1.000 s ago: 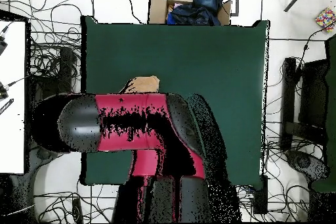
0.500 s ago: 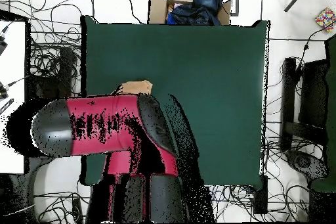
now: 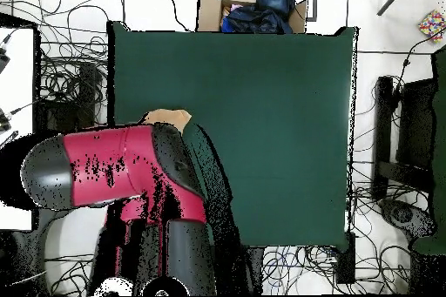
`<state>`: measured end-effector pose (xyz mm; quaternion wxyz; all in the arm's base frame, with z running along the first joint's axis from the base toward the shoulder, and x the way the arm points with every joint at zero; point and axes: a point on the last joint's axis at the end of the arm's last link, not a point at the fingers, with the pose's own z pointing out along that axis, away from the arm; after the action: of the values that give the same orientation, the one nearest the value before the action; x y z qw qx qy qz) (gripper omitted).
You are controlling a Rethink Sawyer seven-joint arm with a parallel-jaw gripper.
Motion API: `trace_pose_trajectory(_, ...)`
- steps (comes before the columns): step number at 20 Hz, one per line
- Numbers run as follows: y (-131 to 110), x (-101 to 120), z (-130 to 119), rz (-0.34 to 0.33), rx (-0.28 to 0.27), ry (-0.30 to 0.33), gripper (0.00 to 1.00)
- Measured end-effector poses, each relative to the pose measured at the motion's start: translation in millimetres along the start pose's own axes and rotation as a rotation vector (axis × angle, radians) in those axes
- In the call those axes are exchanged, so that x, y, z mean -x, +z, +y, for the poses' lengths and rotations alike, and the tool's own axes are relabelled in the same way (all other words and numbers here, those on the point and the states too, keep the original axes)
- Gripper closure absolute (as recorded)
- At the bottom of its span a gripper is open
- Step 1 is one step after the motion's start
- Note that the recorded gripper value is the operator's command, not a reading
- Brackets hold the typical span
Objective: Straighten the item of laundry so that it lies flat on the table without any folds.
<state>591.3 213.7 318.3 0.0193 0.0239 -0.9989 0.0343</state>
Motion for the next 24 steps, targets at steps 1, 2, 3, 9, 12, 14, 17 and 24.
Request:
trace_pose_trajectory(1,2,0,3,0.000,0.001,0.004,1.00)
trace_pose_trajectory(2,3,0,4,0.000,0.003,0.006,1.00)
trace_pose_trajectory(3,4,0,6,0.001,0.005,0.009,1.00)
trace_pose_trajectory(9,6,-2,21,-0.010,0.009,0.010,1.00)
trace_pose_trajectory(12,6,-3,26,-0.018,0.012,0.005,1.00)
trace_pose_trajectory(14,5,-4,35,-0.027,0.016,-0.006,1.00)
trace_pose_trajectory(17,3,-4,47,-0.033,0.019,-0.012,1.00)
trace_pose_trajectory(24,-5,-9,89,-0.043,0.050,0.015,1.00)
